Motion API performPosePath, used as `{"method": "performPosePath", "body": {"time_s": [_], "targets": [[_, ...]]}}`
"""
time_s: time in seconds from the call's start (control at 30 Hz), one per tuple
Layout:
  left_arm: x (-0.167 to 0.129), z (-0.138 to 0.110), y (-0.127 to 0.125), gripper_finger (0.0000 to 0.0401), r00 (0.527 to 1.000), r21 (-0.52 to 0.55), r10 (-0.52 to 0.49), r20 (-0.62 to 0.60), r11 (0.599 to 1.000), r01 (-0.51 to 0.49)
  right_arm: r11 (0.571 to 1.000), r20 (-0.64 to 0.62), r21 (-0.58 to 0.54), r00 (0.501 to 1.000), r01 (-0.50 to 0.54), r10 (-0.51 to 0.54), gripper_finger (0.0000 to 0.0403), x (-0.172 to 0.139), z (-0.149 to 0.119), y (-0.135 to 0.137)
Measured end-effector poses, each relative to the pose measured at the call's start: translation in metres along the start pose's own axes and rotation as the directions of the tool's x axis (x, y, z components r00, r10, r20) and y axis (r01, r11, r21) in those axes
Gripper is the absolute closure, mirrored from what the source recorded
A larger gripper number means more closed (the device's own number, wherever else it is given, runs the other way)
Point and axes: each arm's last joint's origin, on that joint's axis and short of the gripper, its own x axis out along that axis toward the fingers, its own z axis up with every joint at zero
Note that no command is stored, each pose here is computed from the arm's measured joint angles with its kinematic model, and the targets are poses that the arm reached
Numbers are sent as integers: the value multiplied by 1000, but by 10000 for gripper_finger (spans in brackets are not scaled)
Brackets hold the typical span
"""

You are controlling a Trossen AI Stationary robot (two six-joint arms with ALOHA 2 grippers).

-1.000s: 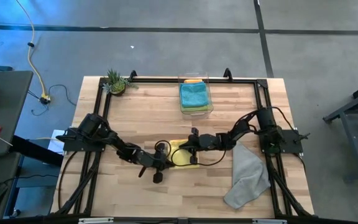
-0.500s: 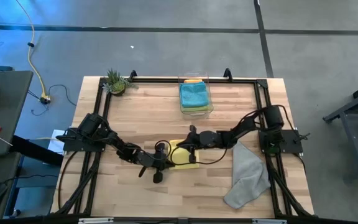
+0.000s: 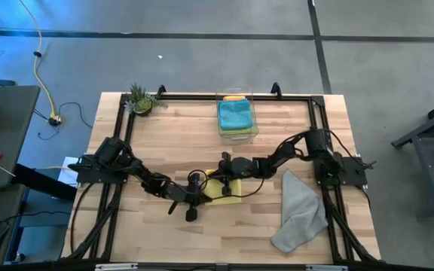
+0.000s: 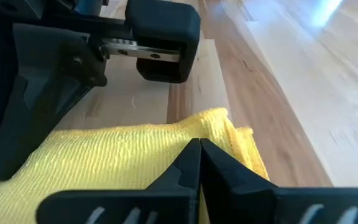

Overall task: Fold microfiber towels
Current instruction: Fold the yellow microfiber cloth

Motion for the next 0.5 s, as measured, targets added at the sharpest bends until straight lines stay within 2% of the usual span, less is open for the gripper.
{"method": "performPosePath", "body": {"time_s": [0.5], "targets": [[-2,-2,-6,401,1000,12,-9,-4,1000,9,998,2,-49,999,34,-34,403,1,0,-9]]}}
